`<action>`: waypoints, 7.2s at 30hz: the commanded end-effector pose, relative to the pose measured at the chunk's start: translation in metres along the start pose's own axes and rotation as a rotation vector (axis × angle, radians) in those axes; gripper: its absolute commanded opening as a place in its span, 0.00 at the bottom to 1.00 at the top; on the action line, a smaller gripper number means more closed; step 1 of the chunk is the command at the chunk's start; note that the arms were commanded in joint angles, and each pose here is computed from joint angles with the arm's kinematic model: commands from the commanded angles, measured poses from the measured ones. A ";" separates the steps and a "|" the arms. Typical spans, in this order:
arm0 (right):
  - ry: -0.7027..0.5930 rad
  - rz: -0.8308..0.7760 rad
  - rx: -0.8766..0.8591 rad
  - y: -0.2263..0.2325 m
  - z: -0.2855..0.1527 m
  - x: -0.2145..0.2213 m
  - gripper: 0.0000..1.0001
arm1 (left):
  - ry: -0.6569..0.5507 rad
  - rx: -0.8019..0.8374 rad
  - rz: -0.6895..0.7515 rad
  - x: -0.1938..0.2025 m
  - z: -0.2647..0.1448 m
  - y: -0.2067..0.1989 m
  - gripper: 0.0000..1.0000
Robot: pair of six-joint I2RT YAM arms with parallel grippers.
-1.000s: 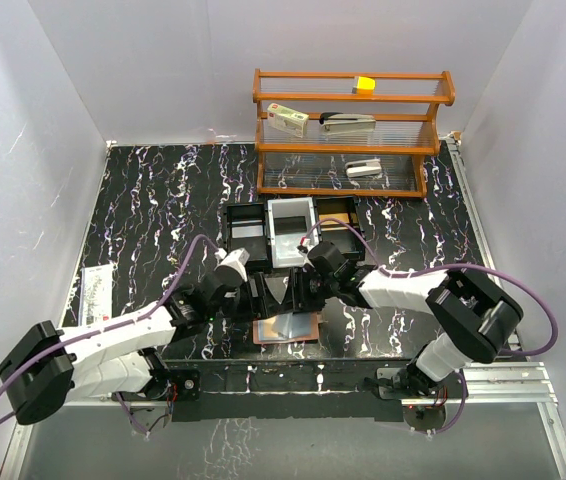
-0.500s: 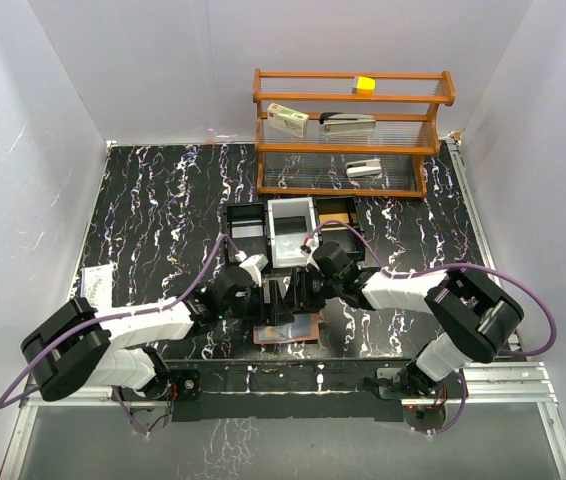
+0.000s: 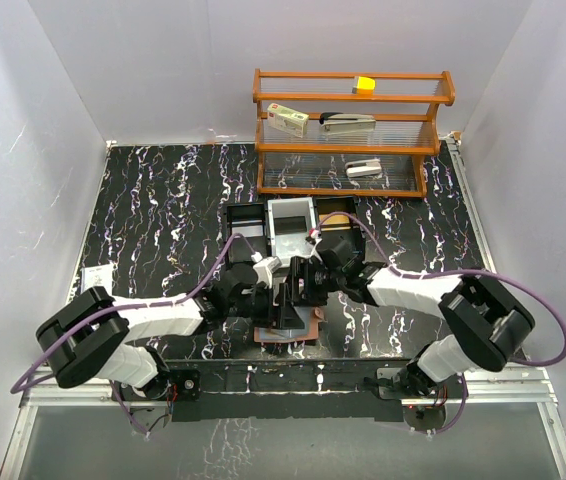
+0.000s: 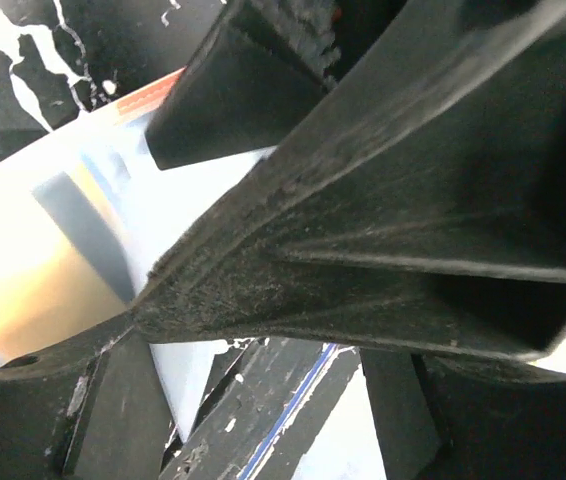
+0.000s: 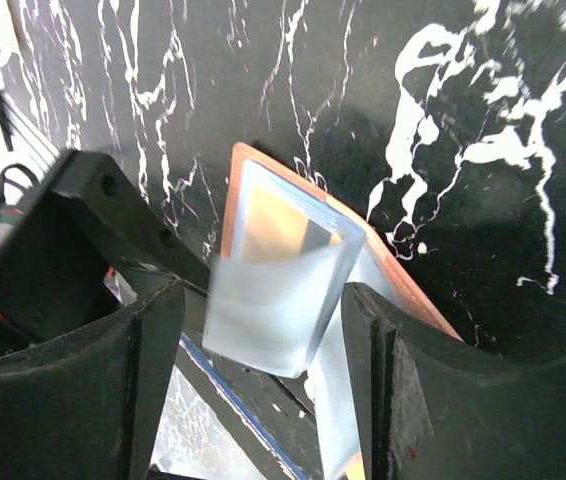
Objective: Take the credit cards out of the card holder
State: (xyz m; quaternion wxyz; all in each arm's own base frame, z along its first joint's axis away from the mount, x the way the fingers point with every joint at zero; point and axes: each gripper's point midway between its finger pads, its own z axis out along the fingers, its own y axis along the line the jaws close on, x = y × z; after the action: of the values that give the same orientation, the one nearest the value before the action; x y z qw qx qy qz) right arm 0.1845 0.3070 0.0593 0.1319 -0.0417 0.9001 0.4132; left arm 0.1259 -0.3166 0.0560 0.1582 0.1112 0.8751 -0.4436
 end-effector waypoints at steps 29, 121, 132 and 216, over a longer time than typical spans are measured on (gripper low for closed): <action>-0.022 -0.023 -0.023 0.030 -0.019 -0.023 0.48 | 0.048 -0.028 0.051 -0.009 0.007 -0.011 0.60; -0.008 -0.192 0.339 0.020 0.037 0.013 0.63 | -0.472 -0.411 -0.058 -0.058 -0.120 0.055 0.99; -0.012 -0.256 0.428 0.015 0.040 0.011 0.67 | -0.538 -0.514 -0.073 -0.061 -0.148 0.066 0.99; -0.022 -0.040 0.236 0.019 0.036 0.005 0.48 | -0.209 -0.041 -0.061 0.002 -0.061 0.032 0.56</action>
State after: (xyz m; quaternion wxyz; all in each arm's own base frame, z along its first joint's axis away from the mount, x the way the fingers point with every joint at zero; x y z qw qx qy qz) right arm 0.1791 0.3419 0.0391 0.1431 -0.0454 0.9477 0.2818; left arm 0.1229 -0.2334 0.0535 0.2440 0.0206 0.8788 -0.4096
